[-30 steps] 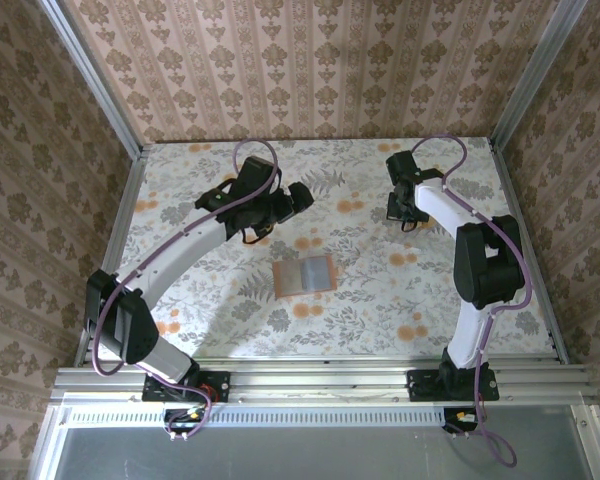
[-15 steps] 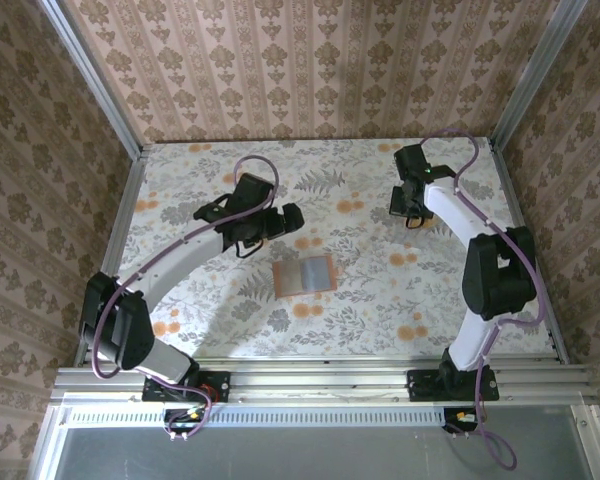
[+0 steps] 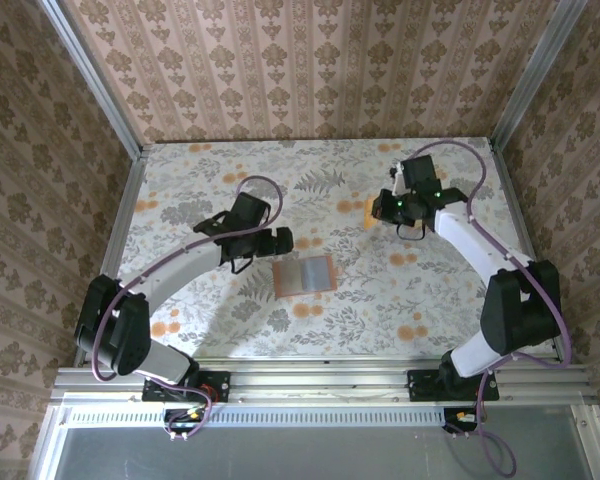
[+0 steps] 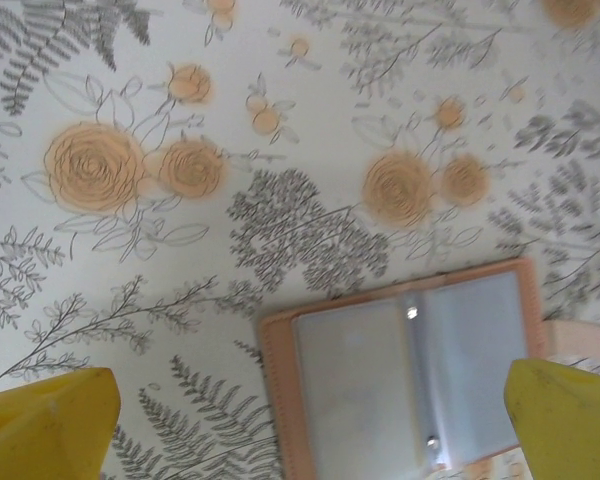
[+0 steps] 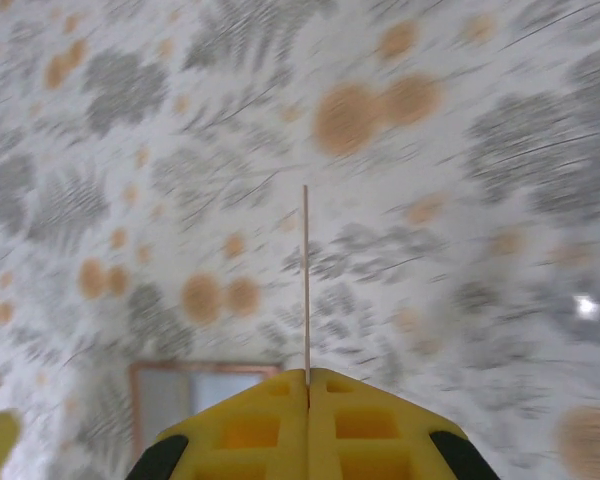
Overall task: Put the credit cards into the card holder
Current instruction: Pick up the credit card from the storage box, then insert the credit card into the card slot.
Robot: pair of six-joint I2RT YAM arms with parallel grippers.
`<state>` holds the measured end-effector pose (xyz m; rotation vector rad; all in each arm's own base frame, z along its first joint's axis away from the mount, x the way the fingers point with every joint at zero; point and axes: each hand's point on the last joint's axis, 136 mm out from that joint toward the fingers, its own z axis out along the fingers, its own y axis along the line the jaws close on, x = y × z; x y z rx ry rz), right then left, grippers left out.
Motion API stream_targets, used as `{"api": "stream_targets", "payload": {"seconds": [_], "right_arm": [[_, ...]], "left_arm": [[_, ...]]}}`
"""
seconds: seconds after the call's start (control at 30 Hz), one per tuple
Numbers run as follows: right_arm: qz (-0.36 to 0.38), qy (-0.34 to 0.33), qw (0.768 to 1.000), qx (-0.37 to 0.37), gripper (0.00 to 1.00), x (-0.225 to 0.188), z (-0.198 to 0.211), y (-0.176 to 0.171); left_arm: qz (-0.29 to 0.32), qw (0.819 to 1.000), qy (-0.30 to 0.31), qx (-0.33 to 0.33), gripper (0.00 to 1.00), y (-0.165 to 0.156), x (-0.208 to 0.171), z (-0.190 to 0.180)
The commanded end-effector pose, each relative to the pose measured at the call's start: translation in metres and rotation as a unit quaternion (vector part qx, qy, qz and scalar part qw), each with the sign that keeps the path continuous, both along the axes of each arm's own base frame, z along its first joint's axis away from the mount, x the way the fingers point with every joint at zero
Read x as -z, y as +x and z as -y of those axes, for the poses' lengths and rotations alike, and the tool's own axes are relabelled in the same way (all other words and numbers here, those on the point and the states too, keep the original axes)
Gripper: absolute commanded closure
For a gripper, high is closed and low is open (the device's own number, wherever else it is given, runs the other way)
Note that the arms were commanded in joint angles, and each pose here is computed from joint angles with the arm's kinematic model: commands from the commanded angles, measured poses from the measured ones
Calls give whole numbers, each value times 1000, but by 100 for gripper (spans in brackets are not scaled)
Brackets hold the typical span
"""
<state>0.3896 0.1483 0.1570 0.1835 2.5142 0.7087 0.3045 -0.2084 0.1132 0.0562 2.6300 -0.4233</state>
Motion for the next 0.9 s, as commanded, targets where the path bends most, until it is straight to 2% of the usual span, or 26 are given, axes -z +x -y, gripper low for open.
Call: {"api": "stream_targets", "payload": {"seconds": [0.0, 0.13, 0.37, 0.87], "right_arm": [[24, 104, 992, -71, 100, -8, -53, -12], [36, 135, 985, -105, 100, 9, -82, -33], [35, 176, 979, -102, 100, 38, -97, -51], [2, 176, 977, -123, 100, 76, -123, -74]], "left_arm": [[26, 999, 15, 10, 0, -2, 2, -9], [24, 999, 25, 9, 0, -9, 18, -15], [25, 997, 56, 35, 0, -17, 34, -12], [10, 994, 94, 61, 0, -18, 56, 1]]}}
